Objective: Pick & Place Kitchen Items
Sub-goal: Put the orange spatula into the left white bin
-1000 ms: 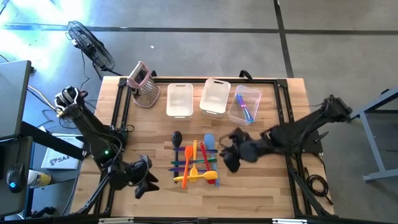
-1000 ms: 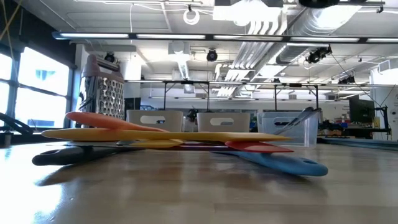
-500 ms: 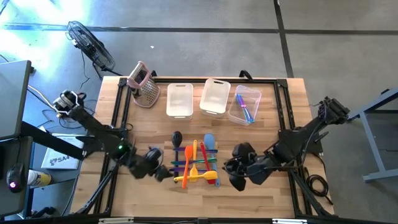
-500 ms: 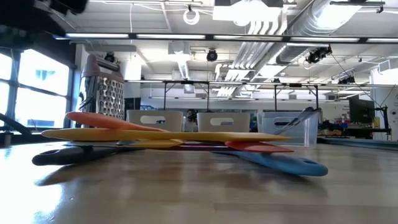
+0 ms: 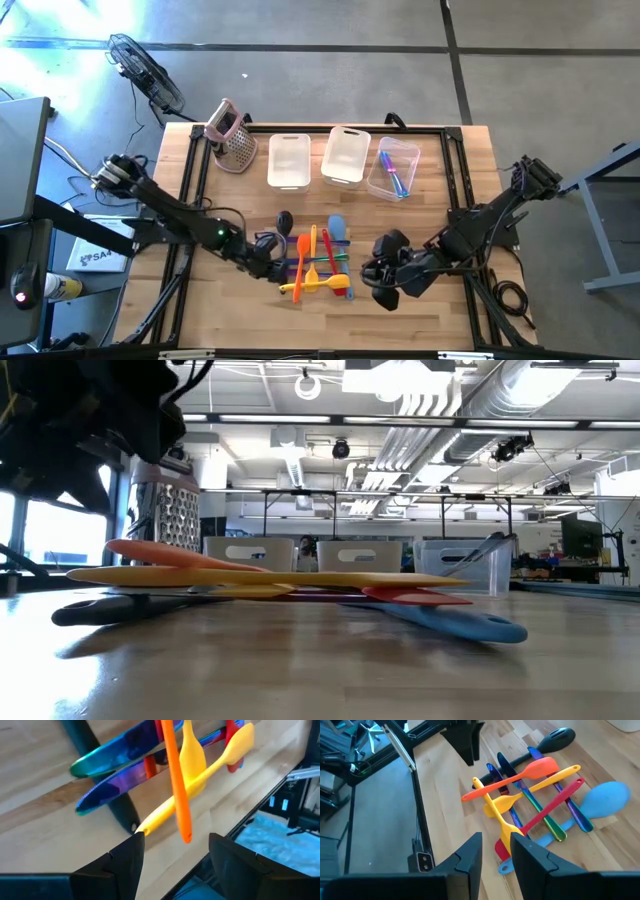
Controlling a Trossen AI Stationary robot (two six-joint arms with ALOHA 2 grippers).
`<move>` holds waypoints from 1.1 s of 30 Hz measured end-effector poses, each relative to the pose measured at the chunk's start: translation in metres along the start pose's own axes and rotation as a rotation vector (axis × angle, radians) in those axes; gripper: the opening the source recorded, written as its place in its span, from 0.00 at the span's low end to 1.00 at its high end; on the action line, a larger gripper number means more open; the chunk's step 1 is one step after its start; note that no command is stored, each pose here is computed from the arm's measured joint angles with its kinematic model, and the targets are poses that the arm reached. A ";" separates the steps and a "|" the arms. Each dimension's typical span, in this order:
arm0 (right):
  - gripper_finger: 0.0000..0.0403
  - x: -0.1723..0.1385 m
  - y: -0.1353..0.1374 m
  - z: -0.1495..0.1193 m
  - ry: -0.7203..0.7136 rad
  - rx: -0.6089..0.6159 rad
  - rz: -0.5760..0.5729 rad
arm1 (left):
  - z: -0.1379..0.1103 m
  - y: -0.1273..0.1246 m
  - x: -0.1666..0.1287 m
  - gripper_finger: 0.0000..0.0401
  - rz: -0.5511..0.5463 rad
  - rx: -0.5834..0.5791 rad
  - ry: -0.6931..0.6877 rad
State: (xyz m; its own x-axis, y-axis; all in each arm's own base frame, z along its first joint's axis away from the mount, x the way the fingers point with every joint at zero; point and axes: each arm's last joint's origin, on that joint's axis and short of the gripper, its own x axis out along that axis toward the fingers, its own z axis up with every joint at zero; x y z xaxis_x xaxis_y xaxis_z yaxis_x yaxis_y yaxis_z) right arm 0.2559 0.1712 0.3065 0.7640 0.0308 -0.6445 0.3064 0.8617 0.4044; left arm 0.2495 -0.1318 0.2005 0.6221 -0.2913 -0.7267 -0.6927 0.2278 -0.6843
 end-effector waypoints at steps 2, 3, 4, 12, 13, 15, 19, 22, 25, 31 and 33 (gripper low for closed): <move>0.23 0.000 -0.001 0.000 0.004 -0.004 -0.006 | 0.000 0.001 0.007 0.54 0.011 -0.015 -0.002; 0.23 0.000 -0.001 -0.001 0.007 -0.008 -0.011 | 0.000 0.002 0.009 0.54 0.013 -0.021 -0.002; 0.23 0.000 -0.002 -0.001 0.009 -0.016 -0.014 | 0.000 0.002 0.011 0.54 0.017 -0.030 -0.004; 0.23 0.000 -0.005 -0.003 0.031 -0.077 -0.051 | 0.000 0.002 0.016 0.54 0.019 -0.052 -0.030; 0.23 0.000 -0.006 -0.004 0.035 -0.083 -0.056 | 0.000 0.000 0.016 0.54 0.014 -0.037 -0.036; 0.23 0.000 -0.007 -0.004 0.040 -0.088 -0.063 | 0.000 -0.008 0.013 0.54 -0.010 -0.001 -0.053; 0.23 0.000 -0.010 -0.006 0.063 -0.106 -0.093 | -0.001 -0.028 0.003 0.54 0.000 0.069 -0.072; 0.23 -0.001 -0.011 -0.007 0.072 -0.119 -0.100 | 0.000 -0.041 -0.009 0.54 0.064 0.094 -0.082; 0.23 -0.001 -0.011 -0.007 0.085 -0.138 -0.091 | -0.001 -0.053 -0.024 0.54 0.148 0.099 -0.096; 0.23 -0.001 -0.010 -0.009 0.136 -0.160 -0.055 | -0.001 -0.069 -0.027 0.54 0.263 0.075 -0.137; 0.23 -0.002 -0.009 -0.010 0.140 -0.170 -0.052 | 0.003 -0.076 -0.016 0.54 0.286 0.074 -0.144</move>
State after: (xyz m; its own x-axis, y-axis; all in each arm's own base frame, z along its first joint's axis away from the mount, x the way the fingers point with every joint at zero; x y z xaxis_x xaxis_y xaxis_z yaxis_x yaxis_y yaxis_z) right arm 0.2458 0.1685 0.2974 0.6599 0.0438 -0.7501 0.2344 0.9365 0.2608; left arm 0.2932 -0.1421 0.2641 0.4553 -0.0722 -0.8874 -0.8217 0.3496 -0.4501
